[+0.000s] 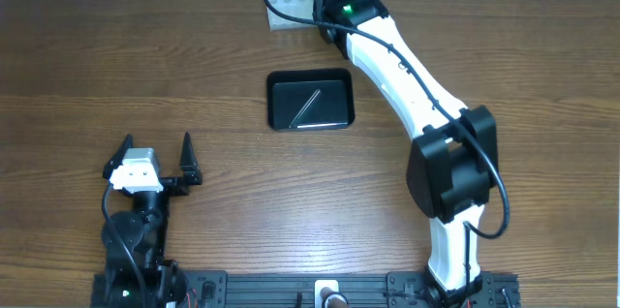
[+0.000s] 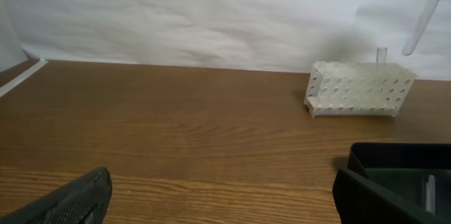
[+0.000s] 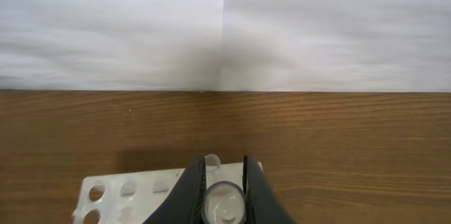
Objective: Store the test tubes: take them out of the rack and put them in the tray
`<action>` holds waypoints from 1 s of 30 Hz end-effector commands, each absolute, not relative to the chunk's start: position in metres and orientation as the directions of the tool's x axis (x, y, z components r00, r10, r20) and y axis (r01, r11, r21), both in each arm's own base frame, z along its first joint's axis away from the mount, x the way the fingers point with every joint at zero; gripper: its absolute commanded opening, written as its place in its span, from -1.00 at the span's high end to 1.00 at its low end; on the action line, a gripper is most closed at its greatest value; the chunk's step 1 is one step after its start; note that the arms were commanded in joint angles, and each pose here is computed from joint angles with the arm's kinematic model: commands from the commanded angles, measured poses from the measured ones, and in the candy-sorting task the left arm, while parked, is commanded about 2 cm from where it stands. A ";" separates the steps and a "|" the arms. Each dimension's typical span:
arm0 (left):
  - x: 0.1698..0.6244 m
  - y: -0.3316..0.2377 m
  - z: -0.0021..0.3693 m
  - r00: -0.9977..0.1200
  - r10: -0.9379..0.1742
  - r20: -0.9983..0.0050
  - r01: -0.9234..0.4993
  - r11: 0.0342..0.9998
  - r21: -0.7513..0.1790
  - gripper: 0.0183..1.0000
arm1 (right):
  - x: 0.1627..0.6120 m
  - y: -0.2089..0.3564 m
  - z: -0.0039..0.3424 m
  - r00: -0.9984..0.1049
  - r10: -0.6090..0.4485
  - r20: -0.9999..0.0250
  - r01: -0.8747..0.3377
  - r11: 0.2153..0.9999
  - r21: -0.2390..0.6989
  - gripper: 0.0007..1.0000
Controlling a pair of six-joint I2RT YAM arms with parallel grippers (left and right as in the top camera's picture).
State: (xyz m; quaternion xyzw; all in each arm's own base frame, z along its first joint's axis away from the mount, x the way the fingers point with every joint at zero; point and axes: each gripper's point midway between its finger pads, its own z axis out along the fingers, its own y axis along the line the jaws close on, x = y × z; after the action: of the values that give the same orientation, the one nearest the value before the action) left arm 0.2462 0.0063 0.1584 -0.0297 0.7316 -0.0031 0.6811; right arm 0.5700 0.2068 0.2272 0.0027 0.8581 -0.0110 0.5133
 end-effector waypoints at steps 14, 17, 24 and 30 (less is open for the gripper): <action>0.246 0.006 0.158 -0.069 -0.034 -0.997 -0.035 0.999 -0.032 -0.99 | 0.449 0.226 0.201 -0.827 0.061 -0.559 -0.003 0.994 0.113 0.98; 0.246 0.006 0.158 -0.069 -0.034 -0.997 -0.035 0.999 -0.032 -1.00 | 0.431 0.218 0.189 -0.871 0.072 -0.486 0.032 0.995 0.091 0.98; 0.246 0.006 0.158 -0.069 -0.034 -0.997 -0.035 0.999 -0.032 -0.99 | 0.398 0.212 0.160 -0.947 0.056 -0.315 0.041 0.998 0.053 0.98; 0.246 0.006 0.158 -0.069 -0.034 -0.997 -0.035 0.999 -0.032 -1.00 | 0.389 0.217 0.137 -0.974 0.049 -0.223 0.036 0.998 0.060 0.98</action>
State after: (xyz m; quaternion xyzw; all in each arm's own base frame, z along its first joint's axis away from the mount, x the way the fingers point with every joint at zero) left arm 0.2462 0.0063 0.1584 -0.0297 0.7316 -0.0031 0.6811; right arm 0.3897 0.2067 0.1456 0.0168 0.9912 0.0128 0.1307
